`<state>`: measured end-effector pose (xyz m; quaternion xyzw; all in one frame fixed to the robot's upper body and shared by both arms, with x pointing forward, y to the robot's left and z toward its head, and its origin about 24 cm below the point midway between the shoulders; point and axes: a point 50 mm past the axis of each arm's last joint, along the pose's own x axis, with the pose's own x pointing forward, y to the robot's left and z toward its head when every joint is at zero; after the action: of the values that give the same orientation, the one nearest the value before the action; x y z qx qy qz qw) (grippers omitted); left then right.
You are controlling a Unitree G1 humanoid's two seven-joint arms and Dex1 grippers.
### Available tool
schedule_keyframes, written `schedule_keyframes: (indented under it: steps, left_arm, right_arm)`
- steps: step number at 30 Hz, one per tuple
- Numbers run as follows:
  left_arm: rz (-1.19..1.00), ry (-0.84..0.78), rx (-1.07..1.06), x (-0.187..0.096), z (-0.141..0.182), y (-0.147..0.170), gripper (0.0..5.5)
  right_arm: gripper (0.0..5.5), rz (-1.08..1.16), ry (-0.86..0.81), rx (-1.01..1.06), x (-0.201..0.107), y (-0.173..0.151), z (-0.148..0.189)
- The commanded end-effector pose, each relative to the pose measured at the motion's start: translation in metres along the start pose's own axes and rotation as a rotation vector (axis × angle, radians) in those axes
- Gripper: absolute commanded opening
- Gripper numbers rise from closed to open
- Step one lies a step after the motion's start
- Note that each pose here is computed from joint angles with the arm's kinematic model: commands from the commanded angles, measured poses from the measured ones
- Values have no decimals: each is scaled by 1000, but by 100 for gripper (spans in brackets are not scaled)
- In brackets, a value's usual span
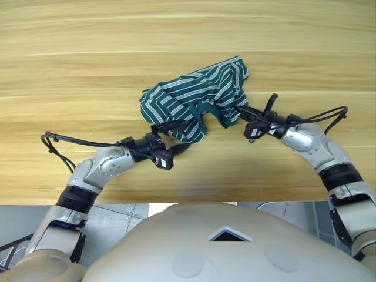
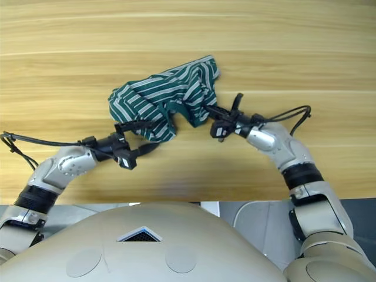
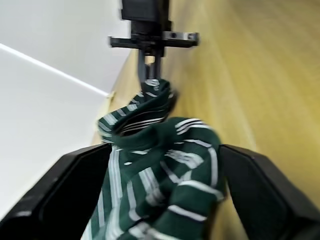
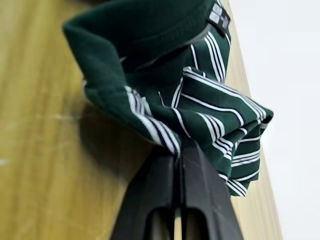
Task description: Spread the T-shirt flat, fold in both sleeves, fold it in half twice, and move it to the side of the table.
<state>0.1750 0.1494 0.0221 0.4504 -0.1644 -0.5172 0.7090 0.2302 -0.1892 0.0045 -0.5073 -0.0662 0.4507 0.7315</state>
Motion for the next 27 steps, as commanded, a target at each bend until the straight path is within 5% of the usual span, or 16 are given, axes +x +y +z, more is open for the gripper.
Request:
schedule_keyframes:
  steps: [1, 15, 27]
  left_arm:
    - [14, 25, -10, 8, -2, 1, 403]
    - [-85, 94, 37, -3, -6, -4, 403]
    - [-105, 167, 34, -10, -15, -2, 215]
  right_arm:
    - [1, 95, 37, 25, -6, 23, -2]
    - [1, 80, 18, 21, 2, 23, 3]
    - [0, 76, 12, 23, 4, 24, 4]
